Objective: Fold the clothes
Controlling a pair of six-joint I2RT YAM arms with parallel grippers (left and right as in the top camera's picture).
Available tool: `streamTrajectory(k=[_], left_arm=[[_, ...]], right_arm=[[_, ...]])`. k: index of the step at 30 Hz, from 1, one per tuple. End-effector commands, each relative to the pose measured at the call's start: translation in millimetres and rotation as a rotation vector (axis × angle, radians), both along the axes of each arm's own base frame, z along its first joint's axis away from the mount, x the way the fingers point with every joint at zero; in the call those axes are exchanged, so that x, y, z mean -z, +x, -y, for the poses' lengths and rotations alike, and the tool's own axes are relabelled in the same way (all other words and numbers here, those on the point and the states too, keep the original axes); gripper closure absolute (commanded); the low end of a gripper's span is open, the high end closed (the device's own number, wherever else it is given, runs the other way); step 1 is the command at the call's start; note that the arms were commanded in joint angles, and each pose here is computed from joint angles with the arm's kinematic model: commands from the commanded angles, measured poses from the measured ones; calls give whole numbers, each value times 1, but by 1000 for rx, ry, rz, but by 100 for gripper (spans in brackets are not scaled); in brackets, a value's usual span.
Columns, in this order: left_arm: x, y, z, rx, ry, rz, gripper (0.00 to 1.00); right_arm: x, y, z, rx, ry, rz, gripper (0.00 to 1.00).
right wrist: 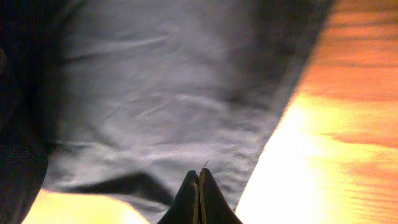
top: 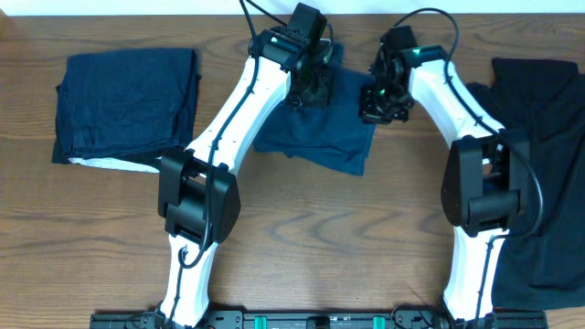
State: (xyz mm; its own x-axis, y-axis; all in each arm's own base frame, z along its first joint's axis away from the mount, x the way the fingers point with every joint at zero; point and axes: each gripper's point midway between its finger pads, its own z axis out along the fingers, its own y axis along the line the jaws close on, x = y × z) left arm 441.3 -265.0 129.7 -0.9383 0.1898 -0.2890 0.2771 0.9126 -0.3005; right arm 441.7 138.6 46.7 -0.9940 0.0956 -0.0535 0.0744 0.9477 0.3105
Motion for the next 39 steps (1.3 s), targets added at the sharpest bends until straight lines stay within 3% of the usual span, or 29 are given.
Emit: streamTrajectory(k=[1, 2, 7, 11, 12, 15, 18, 30, 36, 37, 39], left_arm=[[0, -3, 5, 2, -19, -12, 33], [-2, -3, 9, 9, -40, -10, 27], [-27, -3, 37, 78, -230, -1, 24], [-31, 3, 33, 74, -225, 29, 25], [-29, 4, 30, 67, -209, 29, 34], [-19, 3, 15, 31, -123, 21, 80], [-14, -4, 11, 28, -100, -13, 93], [49, -40, 23, 76, -52, -111, 94], [50, -43, 32, 95, -57, -100, 94], [50, -43, 32, 95, -56, -101, 94], [50, -43, 31, 94, -56, -102, 94]], right_arm=[[-2, 9, 20, 2, -28, 40, 99], [-2, 12, 23, -1, -29, 48, 99], [-5, 20, 40, -21, -33, 83, 99], [-22, 21, 43, -75, 4, 124, 99], [-27, 21, 41, -91, 27, 137, 99], [-50, 23, 25, -163, 130, 203, 99], [-61, 29, 12, -186, 212, 248, 99], [-42, 49, -24, -255, 284, 323, 99], [-33, 57, -23, -311, 271, 367, 99], [-36, 60, -20, -309, 268, 382, 95], [-40, 66, -13, -306, 263, 404, 75]])
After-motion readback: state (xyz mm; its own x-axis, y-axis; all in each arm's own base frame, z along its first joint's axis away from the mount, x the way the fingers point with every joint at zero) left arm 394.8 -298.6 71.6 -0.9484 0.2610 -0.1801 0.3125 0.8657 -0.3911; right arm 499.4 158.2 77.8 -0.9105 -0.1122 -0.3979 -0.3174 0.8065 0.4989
